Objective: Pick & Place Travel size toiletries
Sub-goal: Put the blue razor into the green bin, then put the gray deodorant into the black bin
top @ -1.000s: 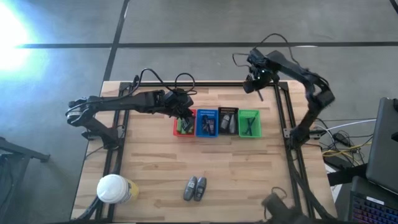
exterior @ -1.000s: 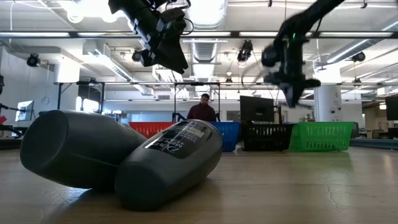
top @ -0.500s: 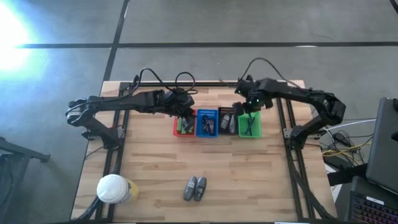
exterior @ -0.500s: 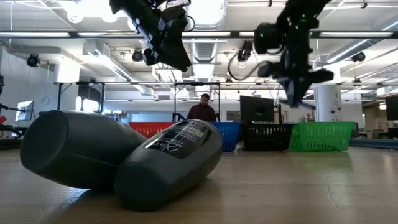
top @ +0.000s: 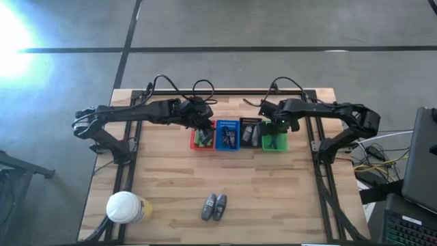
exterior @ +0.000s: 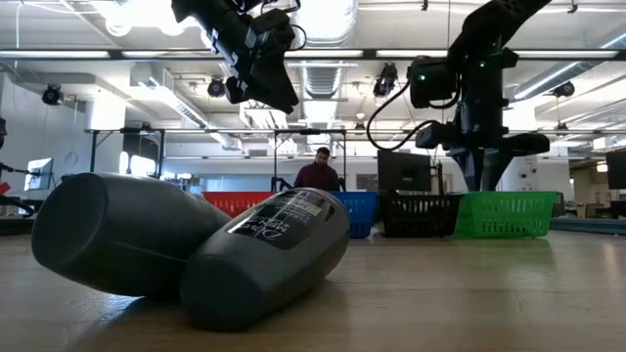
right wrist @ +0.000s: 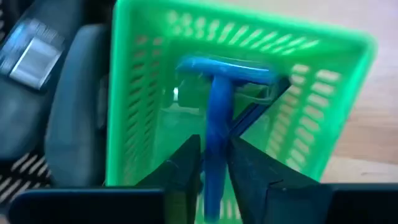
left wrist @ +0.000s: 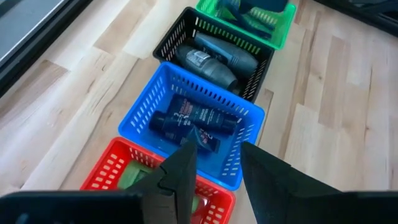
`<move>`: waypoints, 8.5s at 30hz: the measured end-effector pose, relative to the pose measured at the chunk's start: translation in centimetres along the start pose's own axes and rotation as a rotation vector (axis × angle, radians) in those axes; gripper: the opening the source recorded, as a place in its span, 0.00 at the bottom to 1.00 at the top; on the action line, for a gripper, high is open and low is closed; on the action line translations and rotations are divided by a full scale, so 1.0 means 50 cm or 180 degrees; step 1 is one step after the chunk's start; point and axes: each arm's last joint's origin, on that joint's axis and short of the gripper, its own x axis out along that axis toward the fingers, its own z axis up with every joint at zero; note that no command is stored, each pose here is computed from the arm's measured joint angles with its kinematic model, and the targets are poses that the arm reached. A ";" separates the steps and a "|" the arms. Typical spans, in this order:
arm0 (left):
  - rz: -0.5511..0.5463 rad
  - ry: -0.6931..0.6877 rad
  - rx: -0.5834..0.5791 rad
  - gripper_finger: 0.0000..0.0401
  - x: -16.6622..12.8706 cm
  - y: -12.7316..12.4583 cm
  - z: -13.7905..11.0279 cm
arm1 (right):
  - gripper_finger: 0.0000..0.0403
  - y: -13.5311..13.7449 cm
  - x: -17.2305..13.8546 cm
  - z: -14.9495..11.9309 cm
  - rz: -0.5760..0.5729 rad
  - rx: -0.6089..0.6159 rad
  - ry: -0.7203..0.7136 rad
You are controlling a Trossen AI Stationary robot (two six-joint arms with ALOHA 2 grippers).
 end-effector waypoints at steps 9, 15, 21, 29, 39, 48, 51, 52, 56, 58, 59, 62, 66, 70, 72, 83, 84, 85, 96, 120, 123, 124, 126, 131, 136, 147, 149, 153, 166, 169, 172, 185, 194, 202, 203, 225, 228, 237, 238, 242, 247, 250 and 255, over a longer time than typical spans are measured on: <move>-0.0193 0.0293 -0.0009 0.32 -0.001 -0.005 -0.016 | 0.46 0.019 -0.008 -0.039 0.0032 -0.0392 -0.0010; -0.0223 0.0784 -0.0185 0.32 0.002 -0.037 -0.062 | 0.62 0.027 -0.053 -0.095 0.0027 -0.0680 -0.0296; 0.0016 0.0941 -0.0829 0.38 0.012 -0.112 -0.125 | 0.74 0.020 -0.093 -0.154 0.0135 -0.0864 -0.0419; 0.0031 0.1020 -0.1601 0.60 0.005 -0.215 -0.216 | 0.86 0.017 -0.112 -0.220 0.0282 -0.1153 -0.0582; -0.0116 0.1243 -0.2023 0.69 0.064 -0.331 -0.307 | 0.91 0.018 -0.106 -0.270 0.0274 -0.1481 -0.0591; -0.0320 0.1631 -0.1774 0.69 0.136 -0.437 -0.312 | 0.91 0.015 -0.105 -0.283 0.0255 -0.1611 -0.0576; -0.0064 0.1885 -0.1607 0.69 0.160 -0.456 -0.325 | 0.91 0.012 -0.105 -0.287 0.0213 -0.1644 -0.0566; 0.0015 0.1976 -0.1545 0.69 0.170 -0.461 -0.332 | 0.91 0.012 -0.105 -0.288 0.0213 -0.1650 -0.0566; 0.0126 0.2150 -0.1404 0.68 0.189 -0.478 -0.331 | 0.91 0.011 -0.104 -0.287 0.0196 -0.1652 -0.0563; 0.0167 0.2188 -0.1296 0.68 0.195 -0.477 -0.330 | 0.91 0.011 -0.104 -0.288 0.0198 -0.1652 -0.0563; 0.0155 0.2193 -0.1224 0.67 0.195 -0.476 -0.328 | 0.91 0.011 -0.103 -0.288 0.0195 -0.1652 -0.0563; 0.0104 0.2237 -0.1101 0.65 0.198 -0.466 -0.323 | 0.91 0.011 -0.103 -0.287 0.0196 -0.1651 -0.0563; 0.0030 0.2307 -0.0909 0.59 0.199 -0.455 -0.318 | 0.91 0.012 -0.103 -0.288 0.0206 -0.1651 -0.0565; 0.0007 0.2274 -0.0654 0.55 0.195 -0.445 -0.319 | 0.89 0.015 -0.104 -0.289 0.0260 -0.1643 -0.0570; 0.0036 0.2196 -0.0541 0.55 0.190 -0.440 -0.315 | 0.87 0.019 -0.106 -0.292 0.0378 -0.1658 -0.0569; 0.0250 0.1228 -0.0014 0.55 0.111 -0.397 -0.221 | 0.83 0.065 -0.111 -0.304 0.1484 -0.1795 -0.0224; 0.0317 0.1153 0.0004 0.55 0.107 -0.389 -0.213 | 0.84 0.069 -0.110 -0.302 0.1566 -0.1775 -0.0224; 0.0336 0.1053 0.0016 0.55 0.099 -0.382 -0.203 | 0.85 0.072 -0.110 -0.302 0.1644 -0.1753 -0.0229; -0.0007 0.0077 0.0442 0.55 0.070 -0.328 -0.095 | 0.89 0.134 -0.143 -0.282 0.2835 -0.1500 -0.0336; -0.0153 -0.0400 0.0885 0.55 0.085 -0.299 -0.032 | 0.73 0.173 -0.122 -0.238 0.3060 -0.1299 -0.0343; -0.0142 -0.0368 0.0902 0.55 0.086 -0.298 -0.034 | 0.66 0.176 -0.120 -0.234 0.3068 -0.1275 -0.0362; -0.0139 -0.0369 0.0899 0.55 0.086 -0.298 -0.034 | 0.64 0.176 -0.119 -0.233 0.3061 -0.1275 -0.0356; -0.0120 -0.0332 0.0904 0.55 0.087 -0.296 -0.036 | 0.59 0.177 -0.120 -0.232 0.3076 -0.1291 -0.0322; 0.0011 -0.0307 0.0936 0.55 0.088 -0.290 -0.038 | 0.45 0.173 -0.120 -0.234 0.3050 -0.1343 -0.0248; 0.0225 -0.0355 0.0935 0.72 0.085 -0.286 -0.037 | 0.30 0.166 -0.108 -0.235 0.2884 -0.1399 -0.0224; 0.0296 -0.0196 0.1028 0.91 0.063 -0.274 -0.041 | 0.30 0.154 -0.100 -0.227 0.2598 -0.1400 -0.0436; 0.0351 -0.0043 0.1015 0.91 0.054 -0.267 -0.048 | 0.30 0.140 -0.099 -0.220 0.2380 -0.1366 -0.0598; 0.0524 0.0375 0.0918 0.91 0.036 -0.249 -0.071 | 0.30 0.092 -0.126 -0.205 0.1576 -0.1239 -0.1225; 0.0081 0.0763 -0.0125 0.90 0.020 -0.224 -0.159 | 0.34 0.120 -0.026 -0.180 0.0127 -0.1192 -0.2279; -0.0243 0.0662 -0.0447 0.90 0.014 -0.216 -0.185 | 0.42 0.134 0.010 -0.179 -0.0068 -0.1161 -0.2331; -0.0640 0.0554 -0.0725 0.90 0.016 -0.211 -0.213 | 0.51 0.146 0.025 -0.178 -0.0102 -0.1184 -0.2230; -0.1169 0.0614 -0.1427 0.90 0.080 -0.241 -0.297 | 0.79 0.127 -0.068 -0.224 0.0093 -0.1427 -0.2224; -0.0550 0.1226 -0.1325 0.90 0.155 -0.350 -0.281 | 0.90 0.072 -0.115 -0.259 0.0189 -0.1339 -0.2144; -0.0260 0.1371 -0.1414 0.90 0.197 -0.463 -0.277 | 0.88 0.061 -0.115 -0.277 0.0108 -0.1497 -0.2141; -0.0169 0.1432 -0.1420 0.90 0.202 -0.474 -0.282 | 0.88 0.062 -0.113 -0.279 0.0090 -0.1513 -0.2140; 0.0503 0.1554 -0.1269 0.85 0.190 -0.557 -0.356 | 0.85 0.059 -0.106 -0.294 0.0109 -0.1500 -0.2204; 0.0527 0.1464 -0.1225 0.76 0.191 -0.557 -0.356 | 0.83 0.059 -0.105 -0.294 0.0096 -0.1524 -0.2206; 0.0427 0.1186 -0.0591 0.45 0.207 -0.549 -0.363 | 0.81 0.058 -0.104 -0.300 0.0119 -0.1716 -0.1867; 0.0418 0.1171 -0.0556 0.45 0.206 -0.548 -0.363 | 0.81 0.057 -0.105 -0.304 0.0172 -0.1739 -0.1727; 0.0400 0.1095 -0.0411 0.45 0.197 -0.545 -0.354 | 0.80 0.062 -0.111 -0.328 0.0690 -0.1946 -0.1081; 0.0498 0.0684 -0.0238 0.45 0.160 -0.523 -0.303 | 0.77 0.074 -0.116 -0.347 0.1854 -0.1917 -0.0423; 0.0389 0.0404 -0.0130 0.45 0.130 -0.509 -0.261 | 0.76 0.085 -0.108 -0.347 0.2555 -0.1782 -0.0166; 0.0085 0.0106 0.0030 0.45 0.108 -0.472 -0.214 | 0.78 0.097 -0.090 -0.342 0.3156 -0.1595 -0.0094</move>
